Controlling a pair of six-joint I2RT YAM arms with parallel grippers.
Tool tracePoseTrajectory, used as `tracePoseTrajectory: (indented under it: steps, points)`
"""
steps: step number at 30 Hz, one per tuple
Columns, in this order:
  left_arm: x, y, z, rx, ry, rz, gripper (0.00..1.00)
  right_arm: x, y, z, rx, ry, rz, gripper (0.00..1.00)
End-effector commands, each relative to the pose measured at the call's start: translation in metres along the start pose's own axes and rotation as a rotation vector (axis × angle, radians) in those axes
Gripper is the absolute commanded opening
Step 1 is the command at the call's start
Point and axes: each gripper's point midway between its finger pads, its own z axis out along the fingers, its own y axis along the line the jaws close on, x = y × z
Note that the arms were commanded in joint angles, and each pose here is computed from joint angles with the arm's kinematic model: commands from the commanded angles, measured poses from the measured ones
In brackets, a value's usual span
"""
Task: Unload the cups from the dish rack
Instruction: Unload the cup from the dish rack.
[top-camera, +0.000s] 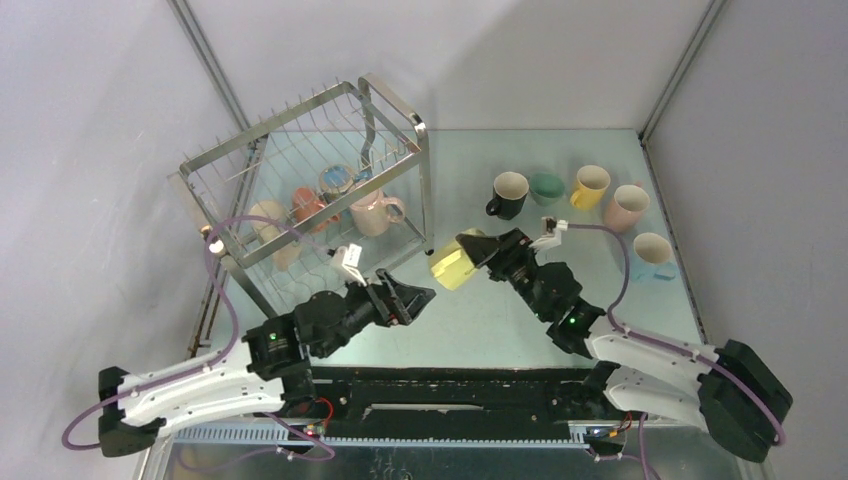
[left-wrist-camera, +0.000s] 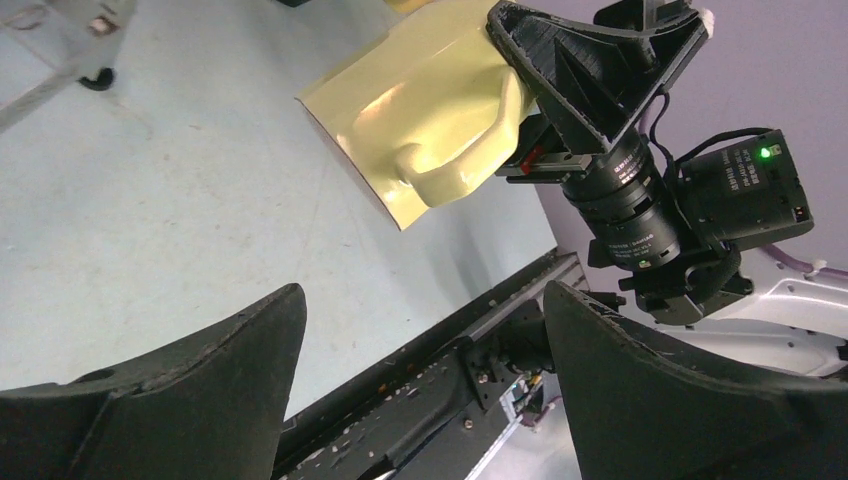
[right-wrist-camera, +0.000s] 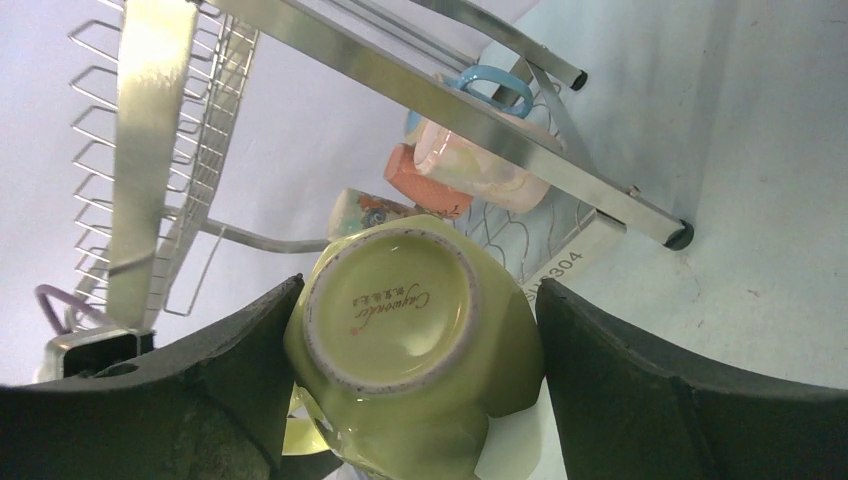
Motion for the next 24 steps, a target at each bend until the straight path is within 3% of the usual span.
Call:
tracePoseTrajectory:
  steps: [1,13,24]
  points:
    - [-0.003,-0.034,0.011,0.138,-0.025,-0.039,0.94,-0.029,0.038,-0.014,-0.127,-0.043,0.138,0.27]
    - [0.001,-0.063,0.028,0.256,-0.023,0.052,0.84,-0.044,0.041,-0.031,-0.153,-0.014,0.261,0.27]
    - [-0.007,-0.066,0.030,0.284,-0.066,0.254,0.74,-0.053,0.041,-0.036,-0.147,0.008,0.344,0.27]
